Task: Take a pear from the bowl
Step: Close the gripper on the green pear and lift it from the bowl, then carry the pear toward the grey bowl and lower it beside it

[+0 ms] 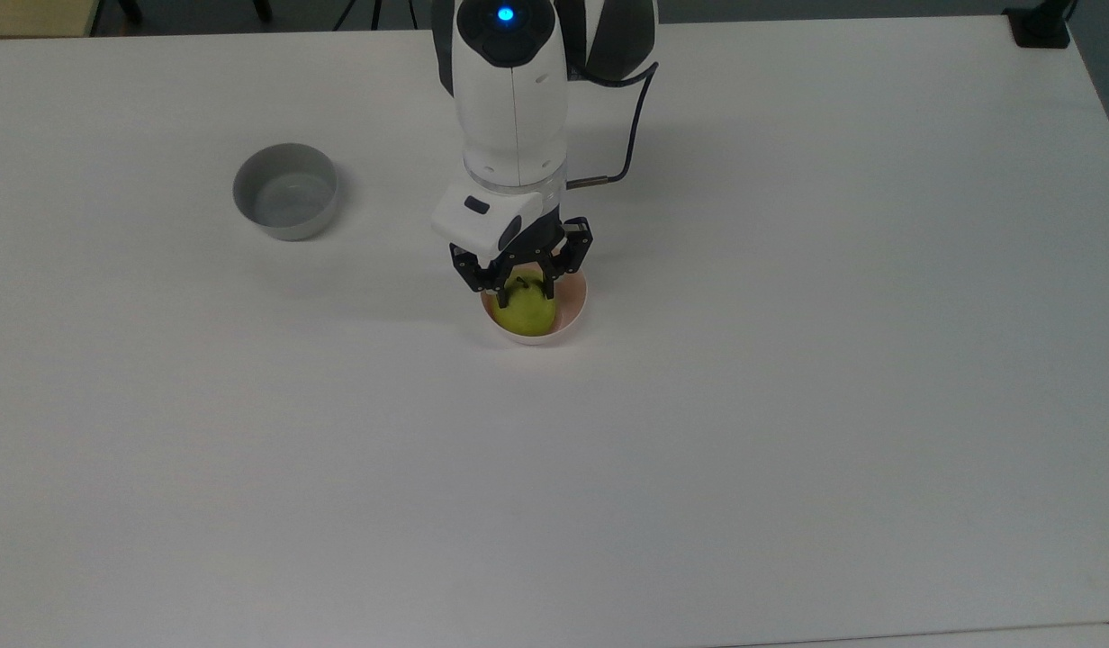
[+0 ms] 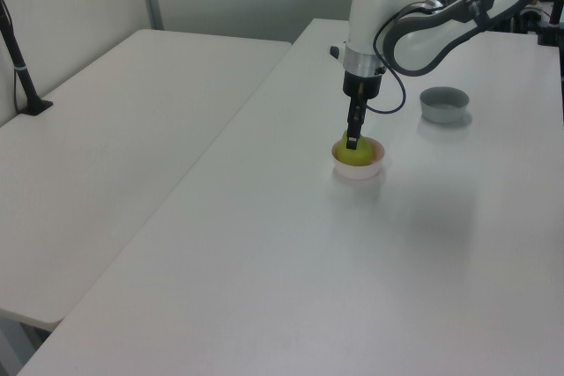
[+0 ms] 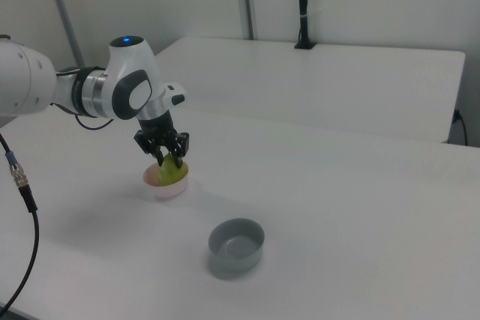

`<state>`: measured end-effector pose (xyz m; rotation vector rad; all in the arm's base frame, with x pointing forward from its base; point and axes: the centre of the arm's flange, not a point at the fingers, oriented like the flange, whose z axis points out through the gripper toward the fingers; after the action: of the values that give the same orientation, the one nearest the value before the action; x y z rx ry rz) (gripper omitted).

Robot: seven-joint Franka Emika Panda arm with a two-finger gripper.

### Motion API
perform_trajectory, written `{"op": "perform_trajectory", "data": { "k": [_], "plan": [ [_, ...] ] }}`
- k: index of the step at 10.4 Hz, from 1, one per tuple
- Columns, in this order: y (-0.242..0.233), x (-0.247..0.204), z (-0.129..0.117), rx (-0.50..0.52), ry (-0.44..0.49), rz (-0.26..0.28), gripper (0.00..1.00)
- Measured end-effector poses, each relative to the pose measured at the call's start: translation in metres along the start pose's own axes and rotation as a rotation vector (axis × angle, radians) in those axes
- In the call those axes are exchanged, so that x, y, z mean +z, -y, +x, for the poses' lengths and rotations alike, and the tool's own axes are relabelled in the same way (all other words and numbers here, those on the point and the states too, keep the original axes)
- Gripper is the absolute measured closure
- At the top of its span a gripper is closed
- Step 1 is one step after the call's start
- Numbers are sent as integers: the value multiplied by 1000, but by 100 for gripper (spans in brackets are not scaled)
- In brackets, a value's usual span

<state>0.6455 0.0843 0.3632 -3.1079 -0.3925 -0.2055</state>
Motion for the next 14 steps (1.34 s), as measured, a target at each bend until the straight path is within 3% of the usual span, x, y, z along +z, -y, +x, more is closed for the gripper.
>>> {"op": "perform_trajectory", "data": {
  "k": [5, 9, 14],
  "plan": [
    [0, -8, 0, 6, 1, -1, 50],
    [-7, -66, -1, 31, -25, -2, 50],
    [-90, -131, -12, 122, -54, -35, 50]
  ]
}}
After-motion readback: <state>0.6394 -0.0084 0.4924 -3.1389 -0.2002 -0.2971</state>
